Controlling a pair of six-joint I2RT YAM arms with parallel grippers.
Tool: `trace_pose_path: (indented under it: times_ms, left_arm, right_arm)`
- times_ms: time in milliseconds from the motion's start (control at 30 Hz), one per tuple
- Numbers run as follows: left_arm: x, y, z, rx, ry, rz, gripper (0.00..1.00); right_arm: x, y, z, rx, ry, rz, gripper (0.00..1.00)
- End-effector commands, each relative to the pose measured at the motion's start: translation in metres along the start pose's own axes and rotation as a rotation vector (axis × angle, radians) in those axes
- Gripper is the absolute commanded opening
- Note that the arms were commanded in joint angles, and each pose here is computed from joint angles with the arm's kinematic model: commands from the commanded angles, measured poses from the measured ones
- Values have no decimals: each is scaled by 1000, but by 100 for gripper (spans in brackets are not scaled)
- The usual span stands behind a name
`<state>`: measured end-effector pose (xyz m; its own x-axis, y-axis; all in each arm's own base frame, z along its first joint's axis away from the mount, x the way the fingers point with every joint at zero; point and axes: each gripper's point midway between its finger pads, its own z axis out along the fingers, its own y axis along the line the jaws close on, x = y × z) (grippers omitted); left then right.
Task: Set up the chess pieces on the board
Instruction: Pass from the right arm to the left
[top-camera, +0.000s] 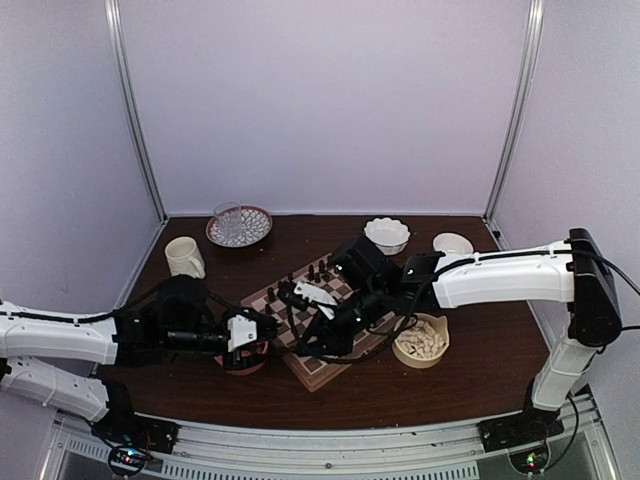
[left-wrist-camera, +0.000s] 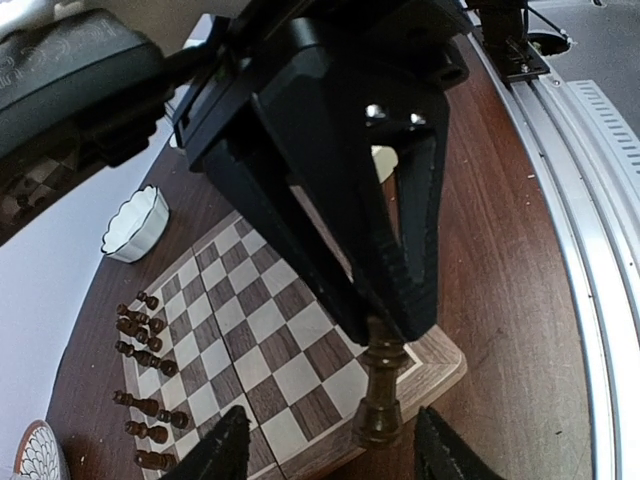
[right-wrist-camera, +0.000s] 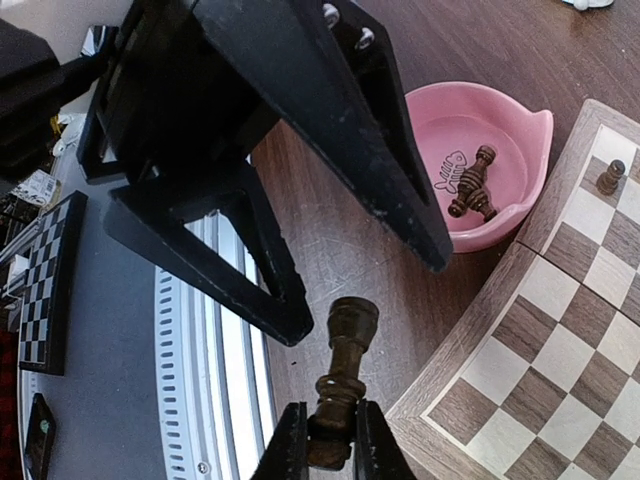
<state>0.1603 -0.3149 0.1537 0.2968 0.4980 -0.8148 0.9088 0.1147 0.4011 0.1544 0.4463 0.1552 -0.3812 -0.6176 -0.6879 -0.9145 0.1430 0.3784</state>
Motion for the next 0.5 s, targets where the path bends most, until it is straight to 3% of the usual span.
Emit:
trace_pose_path:
  times_ms: [0,300,467]
  left_arm:
    - [-10,1,1,5,-45,20,56]
    - [-7,-1,8,22,-34,10,54]
    - [-3,0,12,30,-5,7,39]
  right_arm:
    - [-20,4,-7,-12,-68,-24,0]
    - [-25,5,-14,6,-107,-38,0]
    - [-26,4,-16,14,-118,-36,0]
